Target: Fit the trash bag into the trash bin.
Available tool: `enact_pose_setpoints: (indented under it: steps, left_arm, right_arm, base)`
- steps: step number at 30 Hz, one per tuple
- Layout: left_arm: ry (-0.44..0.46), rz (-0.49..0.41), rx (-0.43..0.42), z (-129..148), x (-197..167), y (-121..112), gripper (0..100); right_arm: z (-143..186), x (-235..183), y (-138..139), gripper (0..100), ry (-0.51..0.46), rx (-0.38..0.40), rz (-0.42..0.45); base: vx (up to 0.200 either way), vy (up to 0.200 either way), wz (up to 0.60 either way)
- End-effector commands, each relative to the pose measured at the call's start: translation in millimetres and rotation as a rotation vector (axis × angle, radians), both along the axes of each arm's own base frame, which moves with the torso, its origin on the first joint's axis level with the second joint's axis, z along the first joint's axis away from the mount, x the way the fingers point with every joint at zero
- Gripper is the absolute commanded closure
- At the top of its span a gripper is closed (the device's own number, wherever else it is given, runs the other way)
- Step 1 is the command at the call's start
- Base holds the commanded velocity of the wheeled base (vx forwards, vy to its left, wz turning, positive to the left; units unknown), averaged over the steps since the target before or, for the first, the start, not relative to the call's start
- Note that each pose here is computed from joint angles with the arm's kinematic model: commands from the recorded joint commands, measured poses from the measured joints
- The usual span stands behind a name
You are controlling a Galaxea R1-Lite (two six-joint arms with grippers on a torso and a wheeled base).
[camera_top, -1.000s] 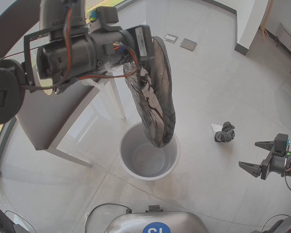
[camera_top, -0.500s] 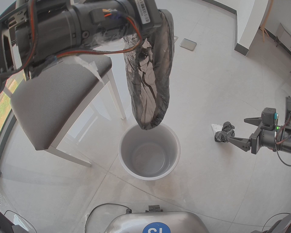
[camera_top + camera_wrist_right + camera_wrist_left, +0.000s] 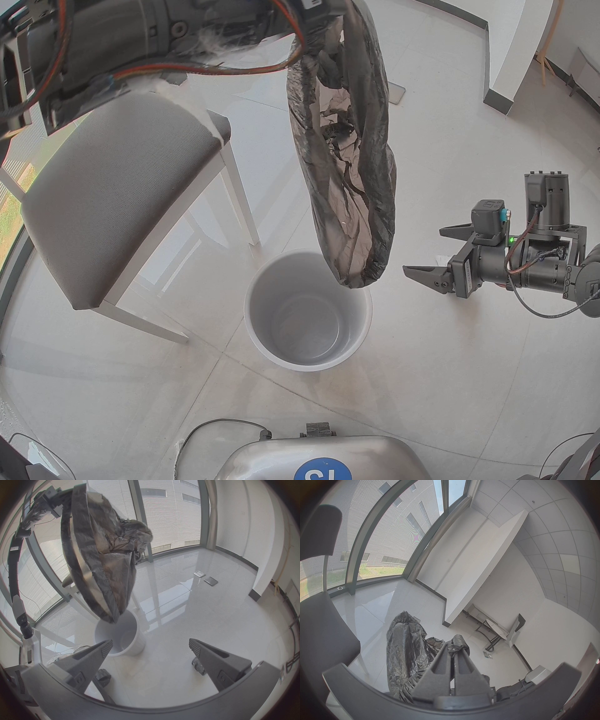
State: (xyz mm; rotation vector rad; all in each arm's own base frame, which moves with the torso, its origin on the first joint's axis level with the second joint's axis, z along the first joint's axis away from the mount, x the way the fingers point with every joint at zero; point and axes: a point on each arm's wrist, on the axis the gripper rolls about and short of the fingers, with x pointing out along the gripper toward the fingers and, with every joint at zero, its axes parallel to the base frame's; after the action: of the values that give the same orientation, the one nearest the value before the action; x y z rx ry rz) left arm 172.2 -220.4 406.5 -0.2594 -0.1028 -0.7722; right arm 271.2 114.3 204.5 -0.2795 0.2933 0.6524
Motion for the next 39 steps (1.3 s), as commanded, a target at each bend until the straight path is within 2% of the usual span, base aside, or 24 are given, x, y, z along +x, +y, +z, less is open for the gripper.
enact_pose_setpoints:
  steps: [1, 7, 12, 16, 24, 31, 37, 38, 39]
  left_arm:
    - [-0.001, 0.000, -0.006, 1.4, 1.2, -1.6, 100]
    - [-0.010, -0.002, -0.023, 6.3, -0.1, 0.0, 100]
    - [-0.001, -0.006, -0.052, 9.8, 3.6, -4.9, 100]
    - [-0.004, -0.008, -0.058, 11.1, 6.0, -8.0, 100]
    - [-0.007, -0.016, -0.062, 12.4, 4.8, -10.8, 100]
    - [-0.005, -0.019, -0.072, 13.9, 3.6, -9.3, 100]
    - [-0.010, -0.022, -0.085, 17.1, 2.1, -8.0, 100]
    - [-0.010, -0.022, -0.088, 18.1, 2.1, -7.9, 100]
    - [-0.009, -0.022, -0.086, 17.8, 2.4, -8.3, 100]
  right_arm:
    - [-9.3, 3.1, 18.0, 0, 0.037, 0.002, 0.043]
    - [-12.2, 15.4, 30.8, 0, 0.031, 0.007, 0.061]
    - [-12.2, 31.6, 56.2, 0, 0.015, 0.013, 0.098]
    - [-14.2, 40.4, 66.9, 0, 0.016, 0.022, 0.096]
    - [-10.6, 61.9, 72.9, 0, -0.014, 0.052, 0.076]
    - [-1.7, 80.8, 67.4, 0, -0.057, 0.070, 0.042]
    - [-8.1, 86.7, 69.6, 0, -0.052, 0.067, 0.040]
    - [-8.6, 86.6, 71.7, 100, -0.059, 0.071, 0.045]
    - [-8.3, 85.9, 73.3, 100, -0.061, 0.073, 0.048]
  base:
    - [0.000, 0.000, 0.00]
    - [0.000, 0.000, 0.00]
    - [0.000, 0.000, 0.00]
    - [0.000, 0.000, 0.00]
    - [0.000, 0.000, 0.00]
    - [0.000, 0.000, 0.00]
    - [0.000, 0.000, 0.00]
    - [0.000, 0.000, 0.00]
    - [0.000, 0.000, 0.00]
